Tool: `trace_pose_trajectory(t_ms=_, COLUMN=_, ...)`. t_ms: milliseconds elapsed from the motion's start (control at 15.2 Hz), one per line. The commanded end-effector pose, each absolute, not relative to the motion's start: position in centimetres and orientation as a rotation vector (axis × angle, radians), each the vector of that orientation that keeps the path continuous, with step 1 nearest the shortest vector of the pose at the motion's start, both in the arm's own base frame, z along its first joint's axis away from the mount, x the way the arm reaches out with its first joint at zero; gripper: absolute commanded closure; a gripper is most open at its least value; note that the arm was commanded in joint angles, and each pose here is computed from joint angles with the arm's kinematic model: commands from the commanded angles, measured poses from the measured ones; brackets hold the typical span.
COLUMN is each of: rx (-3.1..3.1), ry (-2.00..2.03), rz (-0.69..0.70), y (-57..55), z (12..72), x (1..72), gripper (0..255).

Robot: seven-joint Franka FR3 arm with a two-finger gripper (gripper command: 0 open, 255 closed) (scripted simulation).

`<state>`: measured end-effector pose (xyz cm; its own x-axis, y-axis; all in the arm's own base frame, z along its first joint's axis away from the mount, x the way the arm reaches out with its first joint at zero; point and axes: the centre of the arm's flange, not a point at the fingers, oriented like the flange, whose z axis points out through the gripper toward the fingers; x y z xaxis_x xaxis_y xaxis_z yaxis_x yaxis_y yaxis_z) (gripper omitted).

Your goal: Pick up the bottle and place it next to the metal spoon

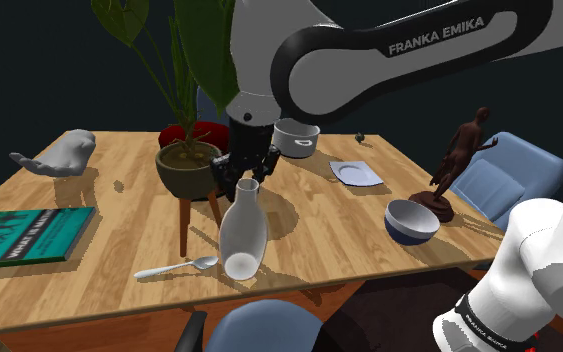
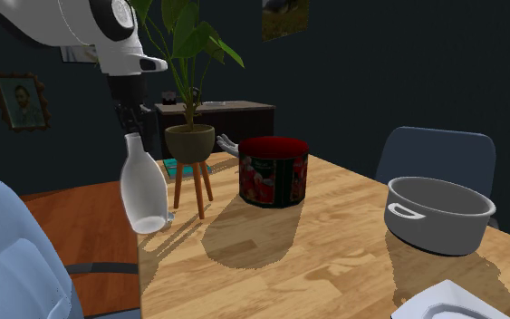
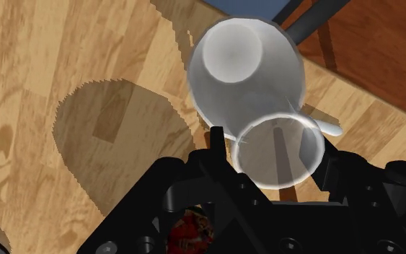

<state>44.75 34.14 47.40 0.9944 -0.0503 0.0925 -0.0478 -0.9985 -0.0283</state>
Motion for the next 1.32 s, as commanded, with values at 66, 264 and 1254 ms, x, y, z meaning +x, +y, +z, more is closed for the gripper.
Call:
trace_pose_trajectory(t_ms=66, rx=-3.111, ry=0.077, rz=-0.147, y=34.0, z=45.9, x=44.8, gripper=255)
trace_pose_trajectory(t_ms=264, rx=-3.111, ry=0.077, rz=-0.147, y=34.0, z=44.0, x=44.8, gripper=255)
trace_pose_trajectory(t_ms=1254, rx=-3.111, ry=0.077, rz=-0.147, y=34.0, z=45.3, x=44.6, gripper=0)
